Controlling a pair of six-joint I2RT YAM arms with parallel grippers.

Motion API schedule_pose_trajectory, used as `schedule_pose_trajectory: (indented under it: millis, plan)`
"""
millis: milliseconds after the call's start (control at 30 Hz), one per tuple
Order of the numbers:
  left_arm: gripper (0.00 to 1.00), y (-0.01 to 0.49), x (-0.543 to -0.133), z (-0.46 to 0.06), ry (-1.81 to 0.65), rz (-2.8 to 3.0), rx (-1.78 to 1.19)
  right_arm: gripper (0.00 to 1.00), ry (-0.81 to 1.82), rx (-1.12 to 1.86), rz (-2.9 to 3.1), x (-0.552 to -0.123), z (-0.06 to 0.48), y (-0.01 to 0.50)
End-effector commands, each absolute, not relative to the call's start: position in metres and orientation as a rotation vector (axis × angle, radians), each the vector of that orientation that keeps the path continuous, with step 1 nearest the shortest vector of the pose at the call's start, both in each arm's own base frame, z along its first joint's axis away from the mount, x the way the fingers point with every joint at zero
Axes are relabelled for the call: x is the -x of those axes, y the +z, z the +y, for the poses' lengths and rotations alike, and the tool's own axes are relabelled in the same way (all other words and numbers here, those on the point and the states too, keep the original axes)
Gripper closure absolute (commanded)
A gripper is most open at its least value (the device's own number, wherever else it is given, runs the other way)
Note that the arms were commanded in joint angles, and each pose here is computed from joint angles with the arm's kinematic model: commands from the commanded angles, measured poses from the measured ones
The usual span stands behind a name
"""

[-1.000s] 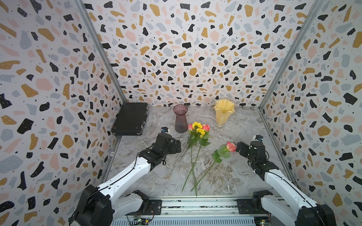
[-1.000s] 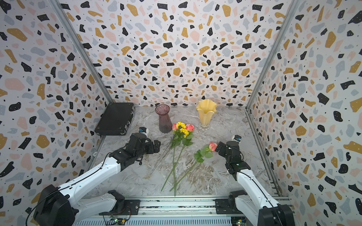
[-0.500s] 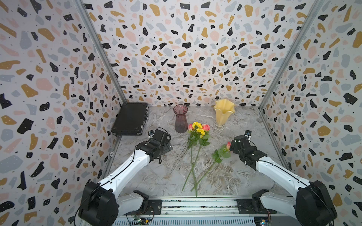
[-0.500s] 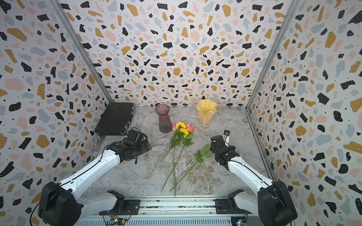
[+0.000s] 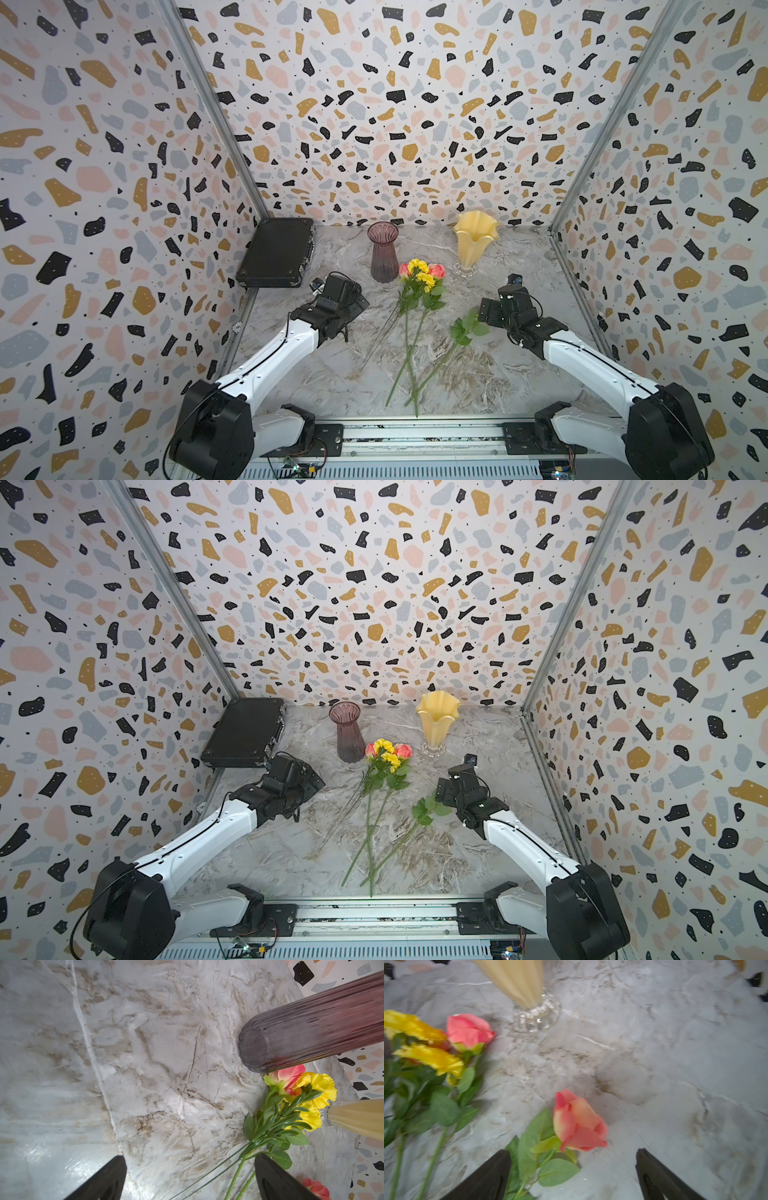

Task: Arrange the flowers in different vases according to their colors
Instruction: Pick up the flower at the center of the board.

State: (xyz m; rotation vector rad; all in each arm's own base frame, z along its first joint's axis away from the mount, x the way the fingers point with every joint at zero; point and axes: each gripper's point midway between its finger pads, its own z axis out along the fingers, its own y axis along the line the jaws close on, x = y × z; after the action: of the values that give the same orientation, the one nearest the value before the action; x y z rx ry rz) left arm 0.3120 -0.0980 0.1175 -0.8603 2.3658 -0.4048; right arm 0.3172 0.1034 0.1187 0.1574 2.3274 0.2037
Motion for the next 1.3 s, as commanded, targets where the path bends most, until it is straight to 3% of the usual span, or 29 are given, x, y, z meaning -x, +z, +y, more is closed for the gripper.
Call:
schedule_pose_trajectory:
  millis: [0, 133, 233, 367, 567, 733, 933, 1267]
  plan:
    - [0.01, 0.116, -0.324, -0.084, -0.374, 2.251, 0.906, 0.08, 0.489, 0.021, 2.260, -0.318, 0.150, 0.135]
    - [0.01, 0.100, -0.323, -0.078, -0.437, 2.224, 0.934, 0.23, 0.655, 0.060, 2.251, -0.302, 0.171, 0.150]
    - [0.01, 0.085, -0.317, -0.054, -0.290, 2.185, 0.935, 0.31, 0.836, 0.024, 2.230, -0.278, 0.195, 0.165]
    - [0.01, 0.084, -0.312, -0.034, -0.291, 2.130, 1.119, 0.34, 1.026, -0.046, 2.222, -0.263, 0.237, 0.161]
    - [0.01, 0.077, -0.299, -0.027, -0.219, 2.173, 1.185, 0.37, 1.047, -0.046, 2.326, -0.270, 0.284, 0.139]
    - [0.01, 0.084, -0.297, -0.013, -0.149, 2.130, 1.169, 0.43, 1.049, -0.104, 2.365, -0.276, 0.293, 0.128]
    - [0.01, 0.082, -0.296, -0.006, -0.220, 1.992, 1.187, 0.53, 1.115, -0.122, 2.396, -0.278, 0.327, 0.116]
    - [0.01, 0.101, -0.305, -0.021, -0.381, 1.938, 1.063, 0.53, 1.119, -0.149, 2.388, -0.282, 0.364, 0.101]
